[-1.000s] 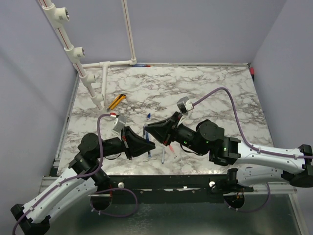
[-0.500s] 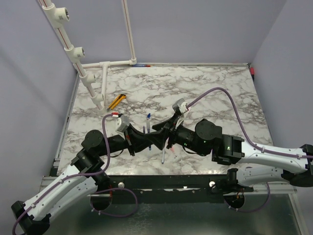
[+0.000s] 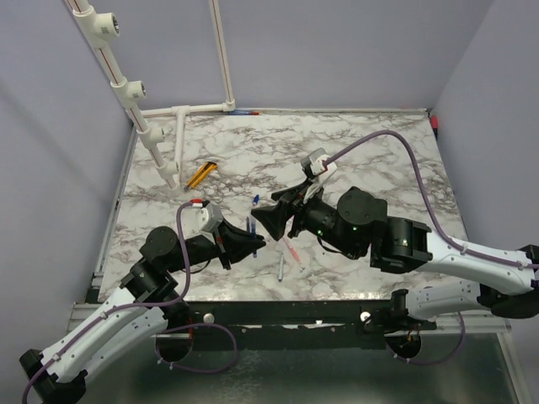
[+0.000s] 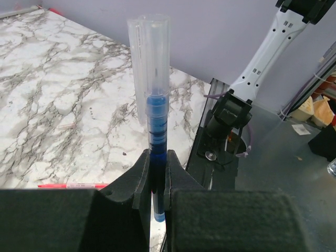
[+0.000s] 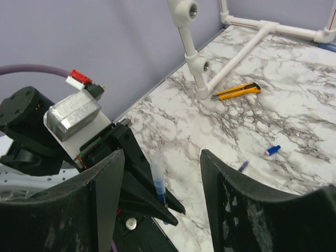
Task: Insert the pens into the pen caps
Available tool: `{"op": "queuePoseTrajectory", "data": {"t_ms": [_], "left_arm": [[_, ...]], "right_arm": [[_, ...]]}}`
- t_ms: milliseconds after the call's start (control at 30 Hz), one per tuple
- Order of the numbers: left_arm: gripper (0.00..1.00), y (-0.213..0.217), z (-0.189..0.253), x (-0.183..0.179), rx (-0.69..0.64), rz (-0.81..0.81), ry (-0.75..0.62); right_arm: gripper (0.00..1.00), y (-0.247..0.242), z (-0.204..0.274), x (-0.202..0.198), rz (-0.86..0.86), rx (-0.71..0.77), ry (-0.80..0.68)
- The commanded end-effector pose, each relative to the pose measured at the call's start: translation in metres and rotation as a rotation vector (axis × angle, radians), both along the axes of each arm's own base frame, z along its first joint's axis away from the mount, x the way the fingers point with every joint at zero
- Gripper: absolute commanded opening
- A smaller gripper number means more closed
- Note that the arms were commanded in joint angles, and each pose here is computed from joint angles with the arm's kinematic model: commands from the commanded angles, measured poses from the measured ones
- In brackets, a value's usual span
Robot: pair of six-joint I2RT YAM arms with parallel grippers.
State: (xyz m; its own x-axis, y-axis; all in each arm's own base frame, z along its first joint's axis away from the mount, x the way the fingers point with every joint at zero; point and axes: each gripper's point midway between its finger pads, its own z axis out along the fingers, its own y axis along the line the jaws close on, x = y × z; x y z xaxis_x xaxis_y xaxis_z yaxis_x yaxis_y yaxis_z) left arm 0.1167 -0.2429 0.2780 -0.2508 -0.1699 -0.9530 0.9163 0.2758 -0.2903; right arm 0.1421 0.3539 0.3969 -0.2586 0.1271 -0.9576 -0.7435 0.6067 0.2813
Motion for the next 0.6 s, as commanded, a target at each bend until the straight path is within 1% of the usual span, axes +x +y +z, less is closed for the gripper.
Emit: {"op": "queuePoseTrajectory", "data": {"t_ms": [0, 200, 433, 567], "left_arm": [[0.00, 0.003, -0.006, 0.003, 0.016, 0.023, -0.015], [0.00, 0.004, -0.007, 0.003, 0.022, 0.026, -0.023], [0.00, 0.004, -0.007, 0.003, 0.023, 0.022, -0.021], [0.00, 0.004, -0.006, 0.002, 0.021, 0.022, -0.024]], "right_arm": [[0.62, 0.008, -0.002, 0.004, -0.018, -0.083, -0.007], [0.50, 0.024, -0.002, 0.007, -0.008, -0.116, -0.009], [0.42, 0.039, -0.019, 0.010, -0.011, -0.184, 0.014], [0.42, 0.040, -0.025, 0.011, -0.019, -0.199, 0.022]]}}
